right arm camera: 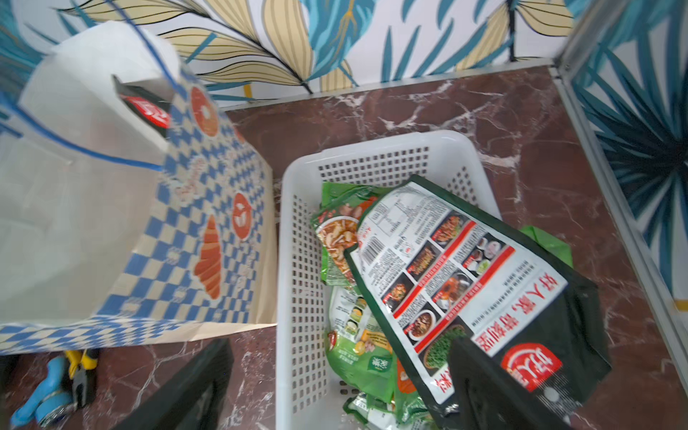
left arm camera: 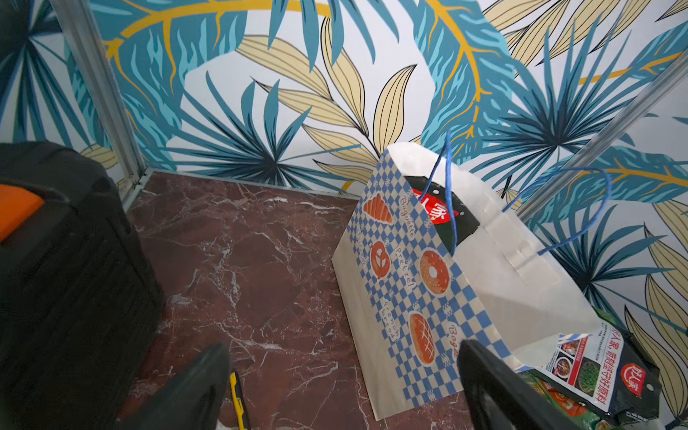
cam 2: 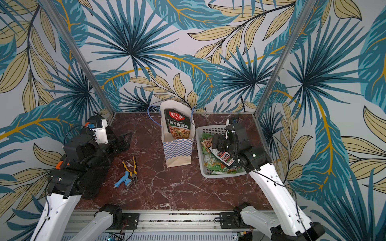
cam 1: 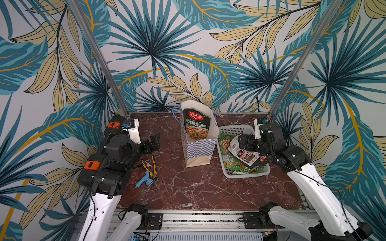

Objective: Place the condiment packets inside the bag
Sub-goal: Pick up the condiment packet from the storage box.

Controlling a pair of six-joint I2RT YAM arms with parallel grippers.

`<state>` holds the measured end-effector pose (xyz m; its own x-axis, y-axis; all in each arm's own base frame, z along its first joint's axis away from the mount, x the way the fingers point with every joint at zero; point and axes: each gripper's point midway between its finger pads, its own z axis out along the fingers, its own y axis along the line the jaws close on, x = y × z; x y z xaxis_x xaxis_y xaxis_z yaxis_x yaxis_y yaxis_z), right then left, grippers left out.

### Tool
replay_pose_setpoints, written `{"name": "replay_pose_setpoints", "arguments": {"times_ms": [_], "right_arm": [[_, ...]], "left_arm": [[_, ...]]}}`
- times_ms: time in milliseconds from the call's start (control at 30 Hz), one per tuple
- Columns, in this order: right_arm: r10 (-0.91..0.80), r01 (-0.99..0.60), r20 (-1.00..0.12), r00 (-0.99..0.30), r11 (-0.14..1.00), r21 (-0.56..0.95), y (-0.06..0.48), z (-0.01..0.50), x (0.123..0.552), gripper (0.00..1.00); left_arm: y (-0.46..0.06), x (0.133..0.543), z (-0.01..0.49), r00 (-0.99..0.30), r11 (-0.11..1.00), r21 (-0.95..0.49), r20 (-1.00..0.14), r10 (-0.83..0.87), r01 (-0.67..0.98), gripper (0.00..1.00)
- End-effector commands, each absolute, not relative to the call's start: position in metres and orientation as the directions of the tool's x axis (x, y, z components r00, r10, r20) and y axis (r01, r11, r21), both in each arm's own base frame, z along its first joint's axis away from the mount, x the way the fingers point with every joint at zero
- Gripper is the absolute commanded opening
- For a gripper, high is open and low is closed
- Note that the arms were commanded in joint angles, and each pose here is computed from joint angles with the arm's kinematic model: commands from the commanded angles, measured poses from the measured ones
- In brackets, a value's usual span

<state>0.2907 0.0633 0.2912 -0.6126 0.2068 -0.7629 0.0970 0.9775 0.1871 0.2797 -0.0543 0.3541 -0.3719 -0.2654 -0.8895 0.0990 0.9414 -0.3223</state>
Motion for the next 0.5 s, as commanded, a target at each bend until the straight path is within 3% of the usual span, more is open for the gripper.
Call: {"name": "replay_pose_setpoints", "arguments": {"times_ms": [0,467], "right_arm": [[0.316,0.239,-0.751,-0.58,0.947,0.214,0.032,0.272,0.275,0.96],[0.562,0.522,-0.628,-0.538,0.807,0.275,-0.026,0.177,0.235,0.9]], "left_arm": [[-0.058,0.289,0.347,-0.372,0.932,-0.345,-0.884,-0.282,0.114,1.0],[-0.073,0.293,0.332,-0.443,0.916,-0.361,-0.86,-0.254,0.174,1.0]]}}
